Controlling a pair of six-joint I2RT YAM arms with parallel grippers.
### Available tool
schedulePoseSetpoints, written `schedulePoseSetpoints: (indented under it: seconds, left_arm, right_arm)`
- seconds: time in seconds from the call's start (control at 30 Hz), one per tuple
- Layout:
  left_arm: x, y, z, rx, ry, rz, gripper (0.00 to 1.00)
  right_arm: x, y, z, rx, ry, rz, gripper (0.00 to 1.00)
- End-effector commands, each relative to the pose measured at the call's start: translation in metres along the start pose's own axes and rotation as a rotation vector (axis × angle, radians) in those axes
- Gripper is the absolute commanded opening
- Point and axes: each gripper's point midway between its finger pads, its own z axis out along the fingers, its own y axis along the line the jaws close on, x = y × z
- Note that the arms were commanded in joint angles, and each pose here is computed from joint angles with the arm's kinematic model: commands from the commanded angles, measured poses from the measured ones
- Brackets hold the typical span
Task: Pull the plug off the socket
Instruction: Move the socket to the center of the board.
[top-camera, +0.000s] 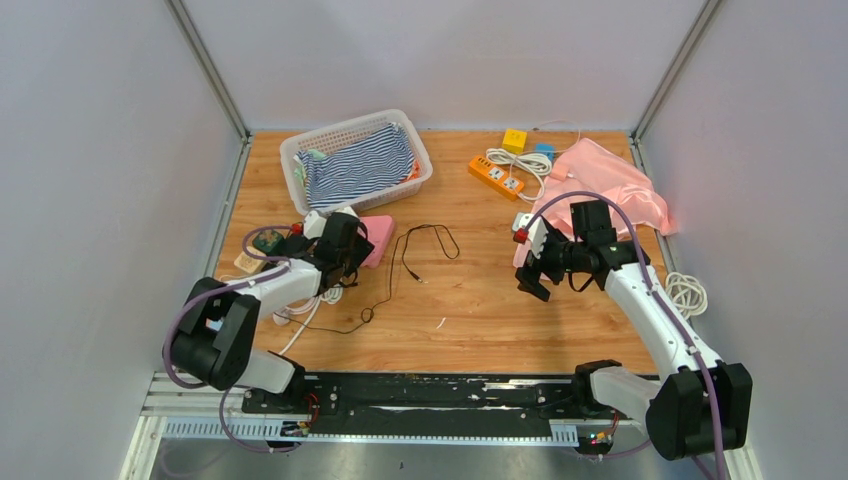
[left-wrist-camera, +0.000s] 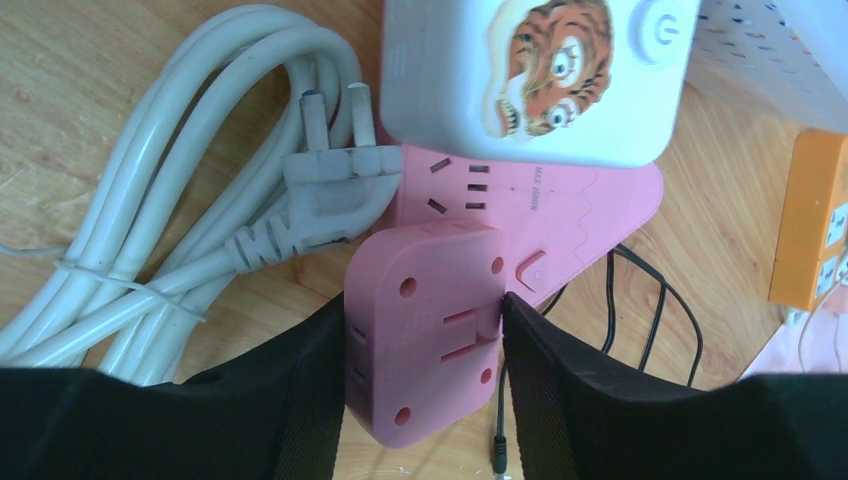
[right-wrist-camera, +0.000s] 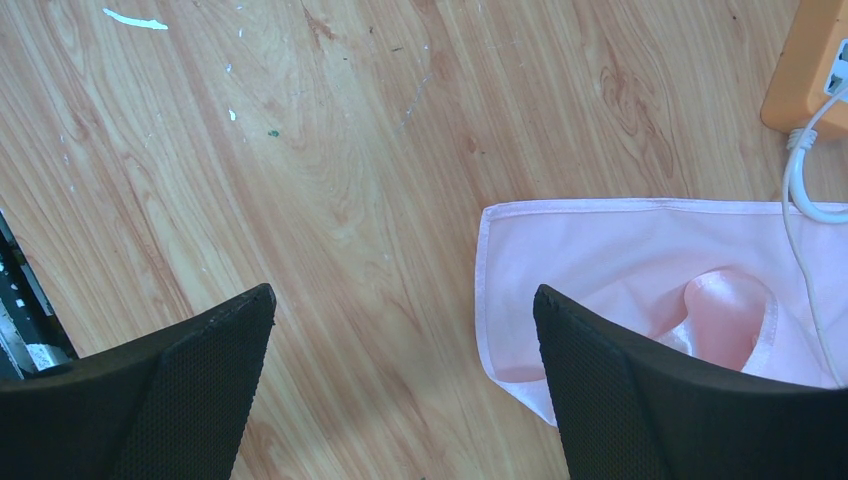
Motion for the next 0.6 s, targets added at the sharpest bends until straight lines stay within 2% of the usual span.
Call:
schedulePoseSetpoints:
  seconds: [0.0,0.37,0.53,0.57]
  left_arm:
    - [-0.005,-0.008,-0.006,0.050,-0.005,0.019,0.52]
    - [-0.001,-0.015,-0.012,0.096,0.030,0.087,0.52]
    - [-0.005,-0.017,-0.016,0.110,0.014,0.099,0.46]
    - [-0.006,-0.016,-0.017,0.111,0.010,0.099,0.42]
  right_arm:
    - [-0.010,0.003,-0.005,-0.011,-0.013,-0.027,1.00]
    - [-0.010,0.005,-0.004,-0.020,-0.014,-0.030,1.00]
    - [-0.010,0.006,-0.003,-0.027,-0.014,-0.035,1.00]
    - [-0.010,0.007,-0.003,-0.029,-0.013,-0.037,1.00]
